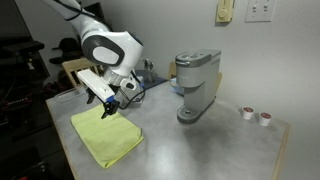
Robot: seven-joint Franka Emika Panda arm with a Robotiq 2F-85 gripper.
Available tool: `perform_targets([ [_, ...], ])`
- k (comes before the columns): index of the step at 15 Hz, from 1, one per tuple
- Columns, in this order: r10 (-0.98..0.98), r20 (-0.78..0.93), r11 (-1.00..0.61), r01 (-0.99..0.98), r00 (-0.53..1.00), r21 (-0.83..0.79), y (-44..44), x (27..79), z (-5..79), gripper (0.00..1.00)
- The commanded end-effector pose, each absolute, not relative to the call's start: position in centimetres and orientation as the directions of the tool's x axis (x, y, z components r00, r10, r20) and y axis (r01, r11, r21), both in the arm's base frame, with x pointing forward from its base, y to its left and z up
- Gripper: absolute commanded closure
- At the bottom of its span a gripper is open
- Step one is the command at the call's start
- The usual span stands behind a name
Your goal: Unfold the towel slightly on the table
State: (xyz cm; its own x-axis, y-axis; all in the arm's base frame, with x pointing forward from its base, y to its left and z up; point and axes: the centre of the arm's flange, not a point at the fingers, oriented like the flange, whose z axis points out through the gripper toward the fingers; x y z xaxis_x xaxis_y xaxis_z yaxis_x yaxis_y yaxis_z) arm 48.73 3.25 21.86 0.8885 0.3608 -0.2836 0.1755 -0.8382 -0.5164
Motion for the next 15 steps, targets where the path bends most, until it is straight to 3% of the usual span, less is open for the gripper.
perform_targets([
  [1, 0.363, -0.291, -0.843, 0.178, 0.885, -0.508, 2.2, 46.5, 24.8, 0.0],
  [15, 0.371, -0.294, -0.829, 0.172, 0.881, -0.531, 2.4, 46.8, 25.2, 0.0],
])
